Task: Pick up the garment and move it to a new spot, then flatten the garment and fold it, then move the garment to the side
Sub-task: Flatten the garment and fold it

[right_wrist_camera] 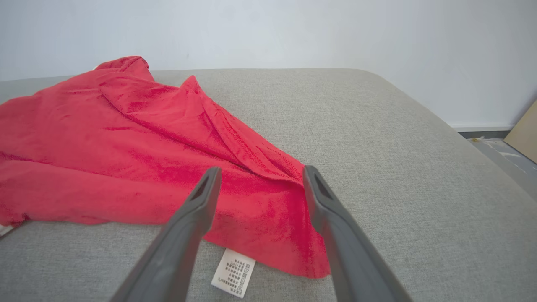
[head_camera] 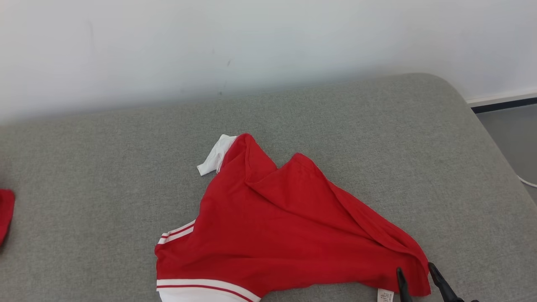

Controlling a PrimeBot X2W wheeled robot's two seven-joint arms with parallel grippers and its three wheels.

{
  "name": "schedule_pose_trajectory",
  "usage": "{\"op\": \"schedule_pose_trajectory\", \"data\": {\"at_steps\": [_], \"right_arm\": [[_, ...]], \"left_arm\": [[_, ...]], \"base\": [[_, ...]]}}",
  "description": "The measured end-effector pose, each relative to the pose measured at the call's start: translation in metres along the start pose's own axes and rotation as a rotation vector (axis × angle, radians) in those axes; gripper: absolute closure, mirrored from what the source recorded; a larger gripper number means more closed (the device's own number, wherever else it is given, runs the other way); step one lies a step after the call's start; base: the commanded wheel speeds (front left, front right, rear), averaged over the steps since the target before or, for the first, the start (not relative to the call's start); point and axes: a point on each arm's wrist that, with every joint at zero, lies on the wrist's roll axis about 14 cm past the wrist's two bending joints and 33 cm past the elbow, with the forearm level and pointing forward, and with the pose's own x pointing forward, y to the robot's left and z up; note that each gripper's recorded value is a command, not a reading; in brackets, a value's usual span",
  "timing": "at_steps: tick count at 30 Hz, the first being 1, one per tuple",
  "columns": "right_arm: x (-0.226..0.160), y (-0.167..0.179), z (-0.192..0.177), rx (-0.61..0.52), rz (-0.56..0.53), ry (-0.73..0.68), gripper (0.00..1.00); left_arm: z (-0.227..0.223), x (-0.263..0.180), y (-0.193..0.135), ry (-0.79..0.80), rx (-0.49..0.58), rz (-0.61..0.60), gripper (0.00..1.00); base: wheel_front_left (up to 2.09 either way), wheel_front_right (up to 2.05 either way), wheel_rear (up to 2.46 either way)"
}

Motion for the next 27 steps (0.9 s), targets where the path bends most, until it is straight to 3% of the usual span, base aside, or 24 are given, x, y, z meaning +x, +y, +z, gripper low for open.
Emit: {"op": "schedule_pose_trajectory", "data": {"at_steps": [7, 8, 9, 20, 27], "right_arm": [[-0.001, 0.012, 0.012, -0.001, 0.026, -0.041, 0.00], [-0.001, 0.014, 0.012, 0.002, 0.032, -0.040, 0.00], [0.000, 0.017, 0.012, 0.005, 0.037, -0.040, 0.00], [0.012, 0.037, 0.011, 0.035, 0.091, -0.032, 0.00], [0.022, 0.048, 0.015, 0.036, 0.125, -0.042, 0.00]], "left_arm": [[-0.001, 0.009, -0.010, 0.015, -0.009, -0.034, 0.00], [-0.002, 0.010, -0.013, 0.018, -0.008, -0.041, 0.70], [-0.001, 0.011, -0.015, 0.016, -0.006, -0.048, 1.00], [0.070, 0.014, -0.011, -0.211, 0.009, -0.053, 1.00], [0.055, -0.005, 0.001, -0.166, 0.067, -0.054, 1.00]], "base": [[0.00, 0.00, 0.00], [0.00, 0.00, 0.00], [0.00, 0.00, 0.00], [0.00, 0.00, 0.00], [0.00, 0.00, 0.00]]}}
